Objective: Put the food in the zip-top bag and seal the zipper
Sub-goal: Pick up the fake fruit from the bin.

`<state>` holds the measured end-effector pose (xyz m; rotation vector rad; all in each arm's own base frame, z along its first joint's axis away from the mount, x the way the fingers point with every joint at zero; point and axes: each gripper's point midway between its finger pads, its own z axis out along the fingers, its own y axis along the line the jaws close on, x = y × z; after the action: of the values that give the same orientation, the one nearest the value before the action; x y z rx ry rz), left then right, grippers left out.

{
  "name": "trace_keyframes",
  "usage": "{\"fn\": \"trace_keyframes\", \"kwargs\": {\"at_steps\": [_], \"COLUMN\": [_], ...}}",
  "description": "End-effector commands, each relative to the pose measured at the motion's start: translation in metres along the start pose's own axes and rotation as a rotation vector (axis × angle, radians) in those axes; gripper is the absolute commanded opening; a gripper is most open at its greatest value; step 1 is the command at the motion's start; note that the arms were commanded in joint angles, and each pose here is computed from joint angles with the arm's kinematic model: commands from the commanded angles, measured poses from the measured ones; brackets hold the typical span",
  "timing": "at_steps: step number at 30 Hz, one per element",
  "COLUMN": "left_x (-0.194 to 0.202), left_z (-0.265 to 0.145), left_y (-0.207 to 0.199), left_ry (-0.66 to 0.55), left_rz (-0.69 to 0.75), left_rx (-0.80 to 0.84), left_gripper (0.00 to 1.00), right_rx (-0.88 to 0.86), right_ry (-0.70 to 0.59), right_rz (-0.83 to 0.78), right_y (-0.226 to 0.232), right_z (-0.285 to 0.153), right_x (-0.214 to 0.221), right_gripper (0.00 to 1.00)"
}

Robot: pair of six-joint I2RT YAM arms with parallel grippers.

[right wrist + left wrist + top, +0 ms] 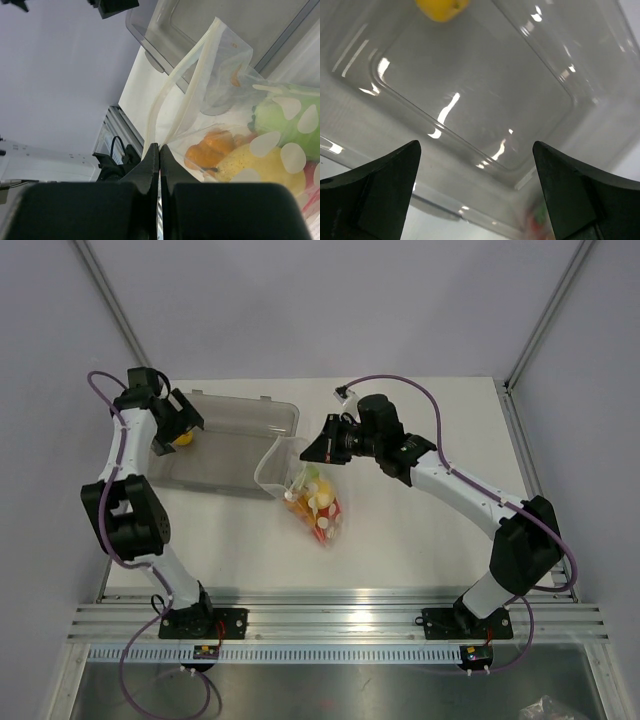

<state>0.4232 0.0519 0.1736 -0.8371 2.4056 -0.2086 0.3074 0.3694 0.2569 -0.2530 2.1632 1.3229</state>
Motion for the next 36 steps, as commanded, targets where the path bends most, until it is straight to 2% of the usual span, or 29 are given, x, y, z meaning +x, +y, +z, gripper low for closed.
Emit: {"fn": "trace_keyframes", "kwargs": {"at_steps": [1,3,8,11,13,19,23,26,27,30,33,36], "left_x": [-0.047,-0.054,-0.087,-0.096,-0.091,-0.101,-0.094,-0.091,-0.091,-0.092,-0.087,-0.090], "left_z": [0.020,0.045,0.075,0.099,0.119,0.141,0.165,0.172,0.172,0.158,0.141,0.090], "left_y": [0.016,0.025,0.025,0.028,0.034,0.040,0.049,0.047,0.046,0.037,0.028,0.006], "left_ry": [-0.126,-0.119,-0.186,-0.180,-0.150,-0.189,-0.161,-0.141,-0.136,-0.144,-0.137,-0.170], "left_rz": [-0.092,-0.109,-0.135,-0.145,-0.137,-0.132,-0.134,-0.134,-0.132,-0.128,-0.108,-0.076], "left_rx": [-0.120,-0.166,-0.190,-0.203,-0.230,-0.253,-0.264,-0.256,-0.251,-0.219,-0.186,-0.110], "left_gripper": [0.97,0.97,0.96,0.95,0.95,0.95,0.95,0.83,0.71,0.55,0.50,0.49], "right_rx": [-0.061,-0.059,-0.056,-0.062,-0.059,-0.054,-0.049,-0.046,-0.044,-0.042,-0.046,-0.047], "right_ry": [-0.046,-0.042,-0.015,-0.001,0.009,0.029,0.040,0.043,0.045,0.047,0.045,0.042], "right_rz": [-0.083,-0.084,-0.079,-0.075,-0.072,-0.072,-0.064,-0.060,-0.056,-0.050,-0.041,-0.037], "right_y": [0.026,0.025,0.018,0.016,0.014,0.009,0.006,0.004,0.003,0.003,0.004,0.004], "right_z": [-0.005,-0.004,0.004,0.009,0.013,0.021,0.025,0.028,0.029,0.032,0.032,0.031], "right_x": [-0.018,-0.018,-0.013,-0.011,-0.010,-0.009,-0.008,-0.008,-0.008,-0.009,-0.009,-0.009], "right_gripper": [0.00,0.00,0.00,0.00,0.00,0.00,0.00,0.00,0.00,0.00,0.00,0.00]}}
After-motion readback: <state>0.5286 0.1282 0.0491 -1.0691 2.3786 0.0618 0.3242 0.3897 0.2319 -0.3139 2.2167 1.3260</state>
